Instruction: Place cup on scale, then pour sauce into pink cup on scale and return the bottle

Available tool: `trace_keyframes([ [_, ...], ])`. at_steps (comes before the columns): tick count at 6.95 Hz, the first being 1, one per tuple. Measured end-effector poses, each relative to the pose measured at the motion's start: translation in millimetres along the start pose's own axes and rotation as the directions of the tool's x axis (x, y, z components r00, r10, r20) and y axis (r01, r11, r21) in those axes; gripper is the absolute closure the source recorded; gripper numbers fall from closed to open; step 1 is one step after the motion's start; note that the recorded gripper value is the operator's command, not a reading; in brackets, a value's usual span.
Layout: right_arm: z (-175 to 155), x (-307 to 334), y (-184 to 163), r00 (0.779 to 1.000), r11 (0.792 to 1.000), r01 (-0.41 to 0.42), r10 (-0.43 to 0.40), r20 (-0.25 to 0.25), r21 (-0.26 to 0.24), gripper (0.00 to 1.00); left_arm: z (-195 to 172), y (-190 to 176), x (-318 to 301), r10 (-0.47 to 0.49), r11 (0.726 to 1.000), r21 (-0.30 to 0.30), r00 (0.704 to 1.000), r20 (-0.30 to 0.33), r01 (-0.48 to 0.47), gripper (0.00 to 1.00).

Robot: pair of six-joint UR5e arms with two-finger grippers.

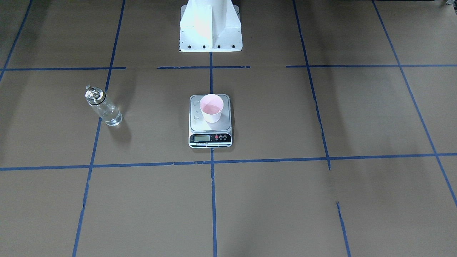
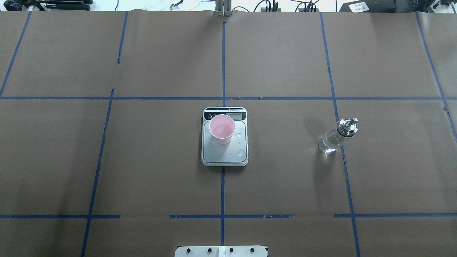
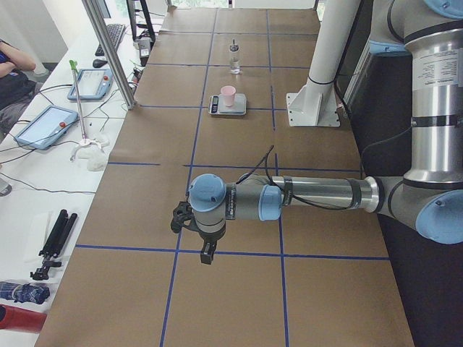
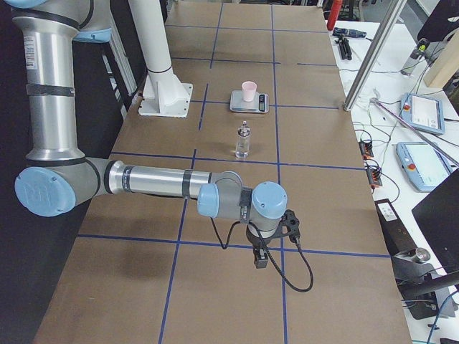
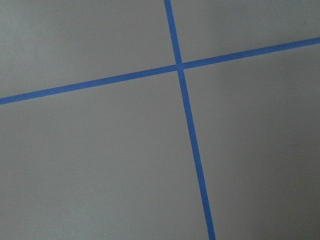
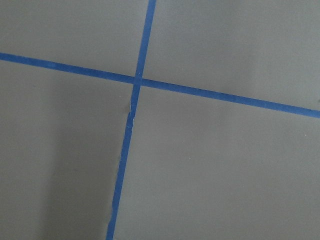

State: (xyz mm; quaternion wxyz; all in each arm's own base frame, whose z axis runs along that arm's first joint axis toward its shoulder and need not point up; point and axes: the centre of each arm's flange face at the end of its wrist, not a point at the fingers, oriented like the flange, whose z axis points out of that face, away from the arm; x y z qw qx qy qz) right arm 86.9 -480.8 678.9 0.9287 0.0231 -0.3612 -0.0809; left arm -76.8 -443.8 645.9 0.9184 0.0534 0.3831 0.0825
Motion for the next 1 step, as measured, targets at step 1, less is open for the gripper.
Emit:
trace_keyframes([
  [1,0.0,-0.3,-0.1,1.0,1.0,0.0,0.0,0.003,0.001,0.0,0.0,0.2,0.0,0.0,1.0,0.0,1.0,0.0,0.0,0.0],
])
